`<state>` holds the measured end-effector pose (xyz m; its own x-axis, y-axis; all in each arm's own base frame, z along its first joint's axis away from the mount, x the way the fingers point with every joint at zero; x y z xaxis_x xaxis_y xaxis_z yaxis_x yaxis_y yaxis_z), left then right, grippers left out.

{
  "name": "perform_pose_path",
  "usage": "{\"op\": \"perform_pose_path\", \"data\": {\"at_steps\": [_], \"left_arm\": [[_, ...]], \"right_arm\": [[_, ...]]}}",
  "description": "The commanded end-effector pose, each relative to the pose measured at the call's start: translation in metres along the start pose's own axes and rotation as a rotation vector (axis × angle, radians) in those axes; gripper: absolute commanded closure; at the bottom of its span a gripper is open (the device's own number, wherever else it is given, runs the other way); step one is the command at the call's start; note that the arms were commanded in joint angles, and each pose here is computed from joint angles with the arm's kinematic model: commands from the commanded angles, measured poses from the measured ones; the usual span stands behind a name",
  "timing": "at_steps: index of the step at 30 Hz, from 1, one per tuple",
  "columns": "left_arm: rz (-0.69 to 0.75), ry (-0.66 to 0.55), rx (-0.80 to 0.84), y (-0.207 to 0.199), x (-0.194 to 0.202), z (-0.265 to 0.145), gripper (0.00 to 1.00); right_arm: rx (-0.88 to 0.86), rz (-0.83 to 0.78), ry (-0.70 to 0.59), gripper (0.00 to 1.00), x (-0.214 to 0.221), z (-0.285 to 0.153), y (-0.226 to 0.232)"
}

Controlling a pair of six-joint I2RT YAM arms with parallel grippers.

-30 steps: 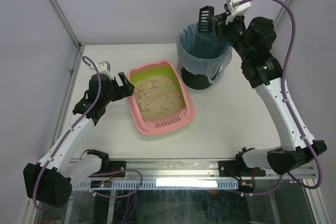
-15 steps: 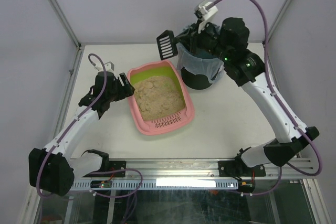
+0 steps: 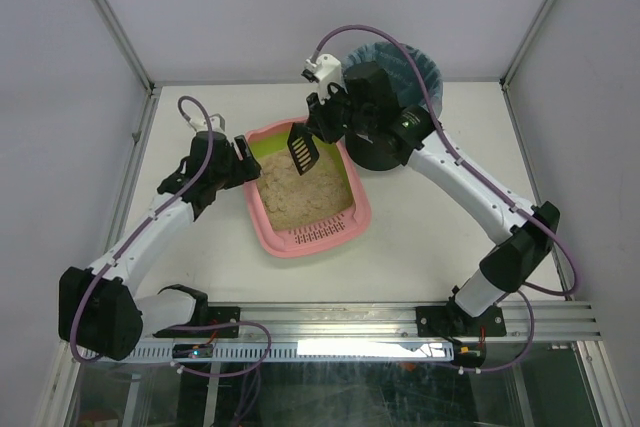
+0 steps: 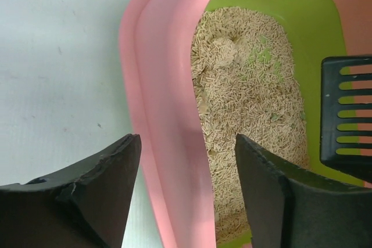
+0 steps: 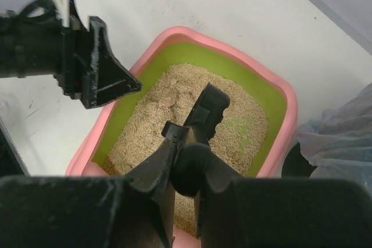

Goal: Clean the litter box

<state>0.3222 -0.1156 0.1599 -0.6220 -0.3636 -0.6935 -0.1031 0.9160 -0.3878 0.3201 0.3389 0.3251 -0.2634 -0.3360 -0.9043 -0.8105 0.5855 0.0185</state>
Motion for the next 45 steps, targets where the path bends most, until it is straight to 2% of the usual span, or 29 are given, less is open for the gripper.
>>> {"op": "perform_pose_path", "data": {"at_steps": [1, 3, 7, 11, 13, 20, 26, 30, 40, 45], "left_arm": [[0.013, -0.219, 0.076, -0.023, -0.058, -0.041, 0.28], [0.037, -0.304, 0.121, -0.032, -0.077, -0.062, 0.22], [0.149, -0.496, 0.315, -0.067, -0.114, -0.102, 0.17], [0.265, -0.676, 0.557, -0.102, -0.126, -0.137, 0.17], [0.333, -0.715, 0.652, -0.118, -0.126, -0.148, 0.17], [0.614, -0.764, 0.844, -0.164, -0.104, -0.16, 0.17], [0.822, -0.682, 0.955, -0.191, -0.067, -0.147, 0.2], [0.888, -0.654, 0.98, -0.19, -0.051, -0.14, 0.21], [0.968, -0.625, 0.949, -0.203, -0.056, -0.11, 0.38], [0.975, -0.606, 0.953, -0.207, -0.055, -0.102, 0.59]], "right_arm": [[0.024, 0.017, -0.167, 1.0, -0.035, -0.029, 0.001], [0.009, 0.036, -0.149, 1.0, -0.031, -0.03, 0.004], [0.035, 0.108, -0.116, 1.0, -0.025, -0.034, 0.003], [0.024, 0.178, -0.124, 1.0, -0.028, -0.04, 0.008], [0.025, 0.195, -0.116, 1.0, -0.028, -0.04, 0.008], [-0.02, 0.217, -0.107, 1.0, -0.029, -0.044, 0.017], [-0.032, 0.211, -0.123, 1.0, -0.037, -0.055, 0.02], [-0.052, 0.2, -0.13, 1.0, -0.04, -0.059, 0.024], [-0.171, 0.171, -0.149, 1.0, -0.048, -0.067, 0.049], [-0.183, 0.166, -0.155, 1.0, -0.051, -0.07, 0.052]]}}
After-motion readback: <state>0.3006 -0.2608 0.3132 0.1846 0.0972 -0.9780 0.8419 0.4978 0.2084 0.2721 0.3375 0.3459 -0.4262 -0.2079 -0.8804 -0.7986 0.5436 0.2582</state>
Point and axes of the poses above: each gripper's point midway between its finger pads, its own z axis out along the fingers, its own y axis along the line the jaws close on, x = y × z, the point moved 1 cm from there along -z, back along the fingers, and after that the axes turned 1 degree about -z, right-handed, at the moved point
